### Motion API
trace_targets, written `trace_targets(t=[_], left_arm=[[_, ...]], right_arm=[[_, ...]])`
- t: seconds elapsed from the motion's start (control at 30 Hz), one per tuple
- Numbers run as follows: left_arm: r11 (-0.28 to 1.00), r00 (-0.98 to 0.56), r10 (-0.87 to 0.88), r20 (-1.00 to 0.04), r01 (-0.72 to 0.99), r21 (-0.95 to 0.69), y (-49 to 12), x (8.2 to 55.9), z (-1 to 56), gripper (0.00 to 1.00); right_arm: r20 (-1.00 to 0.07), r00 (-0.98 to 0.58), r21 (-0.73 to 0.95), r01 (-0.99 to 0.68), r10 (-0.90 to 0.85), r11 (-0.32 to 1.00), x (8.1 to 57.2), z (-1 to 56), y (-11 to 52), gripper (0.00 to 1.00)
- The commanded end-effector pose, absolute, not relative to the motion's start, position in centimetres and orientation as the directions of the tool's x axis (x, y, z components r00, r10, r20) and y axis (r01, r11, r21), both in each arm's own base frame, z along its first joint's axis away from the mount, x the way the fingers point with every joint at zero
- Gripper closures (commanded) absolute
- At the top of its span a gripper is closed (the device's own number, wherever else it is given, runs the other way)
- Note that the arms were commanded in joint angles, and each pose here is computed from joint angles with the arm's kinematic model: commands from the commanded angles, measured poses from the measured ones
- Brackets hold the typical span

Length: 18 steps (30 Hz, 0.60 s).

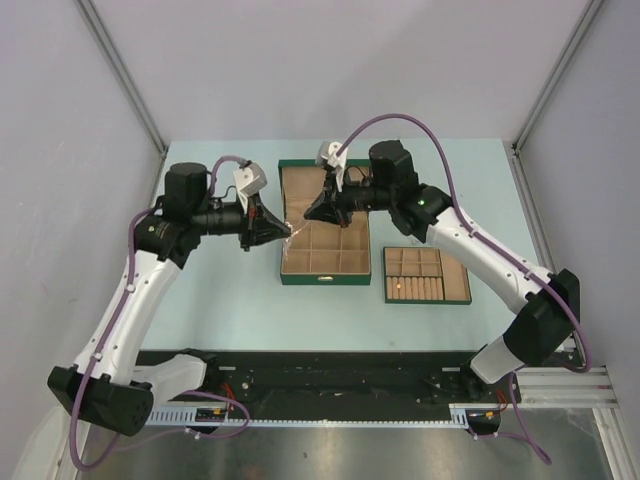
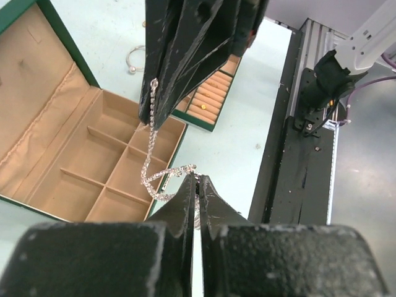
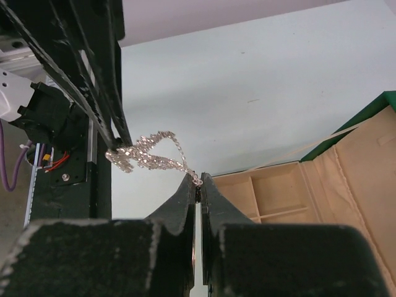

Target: Organize the mixed jewelry

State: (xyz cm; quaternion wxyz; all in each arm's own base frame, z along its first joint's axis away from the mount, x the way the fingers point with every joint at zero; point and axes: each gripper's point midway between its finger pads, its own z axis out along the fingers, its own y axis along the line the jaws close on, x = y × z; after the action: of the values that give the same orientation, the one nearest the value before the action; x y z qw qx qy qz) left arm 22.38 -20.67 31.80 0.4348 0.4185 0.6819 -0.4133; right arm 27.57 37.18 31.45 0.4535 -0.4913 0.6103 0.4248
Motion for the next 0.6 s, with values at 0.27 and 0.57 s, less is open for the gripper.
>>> trace_targets(t=[0.27,0.57], left_arm=[[0.305,-0.194,0.304,-0.933,0.947,-0.098,-21.9,24.0,28.6,0.76],[0.318,-0.144,0.304,-0.942,0.947,-0.042,-22.2,25.2,28.8,0.59]], right_arm=[[-0.967,-0.015,-0.032,-0.983,-0.256,0.181,27.2,35.0,36.1,1.00],[-0.959,0.000,-0.057,-0.979,-0.282,0.195,27.1,35.0,35.5,1.00]])
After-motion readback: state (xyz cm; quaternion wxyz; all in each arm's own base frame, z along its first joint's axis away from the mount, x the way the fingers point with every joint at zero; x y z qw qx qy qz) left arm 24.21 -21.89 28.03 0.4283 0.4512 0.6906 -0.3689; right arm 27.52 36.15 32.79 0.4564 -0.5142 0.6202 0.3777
